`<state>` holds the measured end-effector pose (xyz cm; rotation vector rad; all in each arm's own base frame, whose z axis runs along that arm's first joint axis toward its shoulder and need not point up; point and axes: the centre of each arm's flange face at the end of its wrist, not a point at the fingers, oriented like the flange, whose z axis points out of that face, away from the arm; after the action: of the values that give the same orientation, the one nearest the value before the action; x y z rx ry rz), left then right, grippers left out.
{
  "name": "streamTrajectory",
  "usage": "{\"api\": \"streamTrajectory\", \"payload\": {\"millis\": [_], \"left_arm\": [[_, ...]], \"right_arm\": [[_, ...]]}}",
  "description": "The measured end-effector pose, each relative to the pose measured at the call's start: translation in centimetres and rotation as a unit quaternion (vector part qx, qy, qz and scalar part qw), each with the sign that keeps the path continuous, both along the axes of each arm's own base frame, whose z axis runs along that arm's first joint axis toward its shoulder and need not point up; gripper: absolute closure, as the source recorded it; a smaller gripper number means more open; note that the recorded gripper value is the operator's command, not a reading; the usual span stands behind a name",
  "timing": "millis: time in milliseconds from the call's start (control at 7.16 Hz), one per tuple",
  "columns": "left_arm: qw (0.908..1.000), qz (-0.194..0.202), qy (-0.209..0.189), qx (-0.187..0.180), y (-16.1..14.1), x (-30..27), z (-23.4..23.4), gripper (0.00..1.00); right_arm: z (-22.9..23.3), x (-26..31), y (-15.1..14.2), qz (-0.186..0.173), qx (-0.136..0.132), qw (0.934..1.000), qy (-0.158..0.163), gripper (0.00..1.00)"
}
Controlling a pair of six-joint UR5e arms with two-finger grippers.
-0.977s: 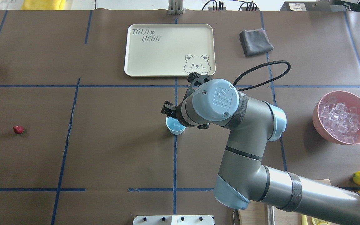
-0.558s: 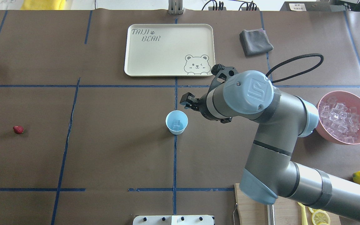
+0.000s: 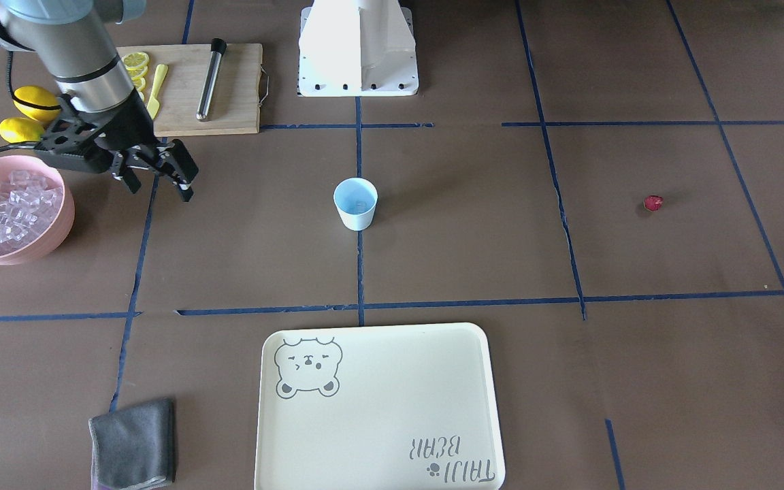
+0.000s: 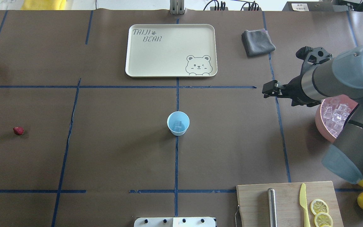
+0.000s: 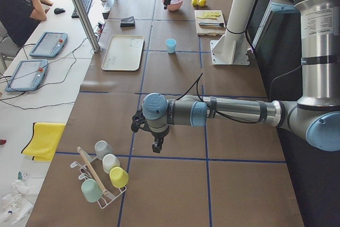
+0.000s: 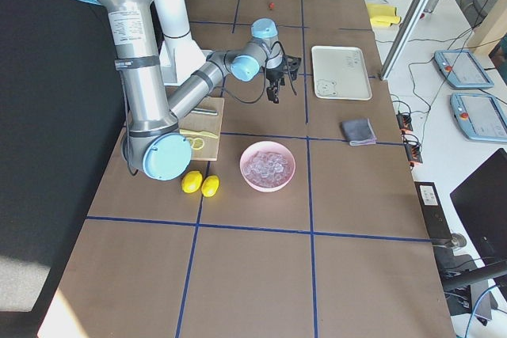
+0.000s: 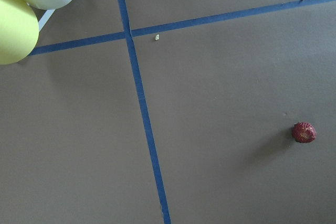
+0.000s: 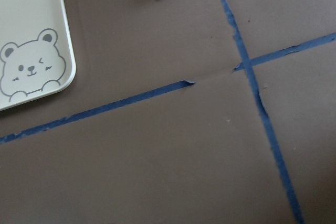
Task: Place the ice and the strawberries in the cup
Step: 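Move the right gripper back over the pink bowl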
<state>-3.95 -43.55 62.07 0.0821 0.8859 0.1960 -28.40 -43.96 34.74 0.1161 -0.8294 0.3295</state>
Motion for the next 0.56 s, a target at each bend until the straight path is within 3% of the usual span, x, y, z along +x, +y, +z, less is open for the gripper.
{"api": "streamTrajectory", "payload": {"millis": [419,558], "left_arm": [[1.0000,0.000,0.000,0.000,0.1,0.0,0.0,0.00],[1.0000,0.000,0.000,0.000,0.1,0.0,0.0,0.00]], "right_arm": [[8.7,8.8,-0.3,-0.068,0.020,0.9956,0.062,0.03],[11.2,9.9,-0.5,-0.080,0.013,0.9936,0.079,0.03]]}}
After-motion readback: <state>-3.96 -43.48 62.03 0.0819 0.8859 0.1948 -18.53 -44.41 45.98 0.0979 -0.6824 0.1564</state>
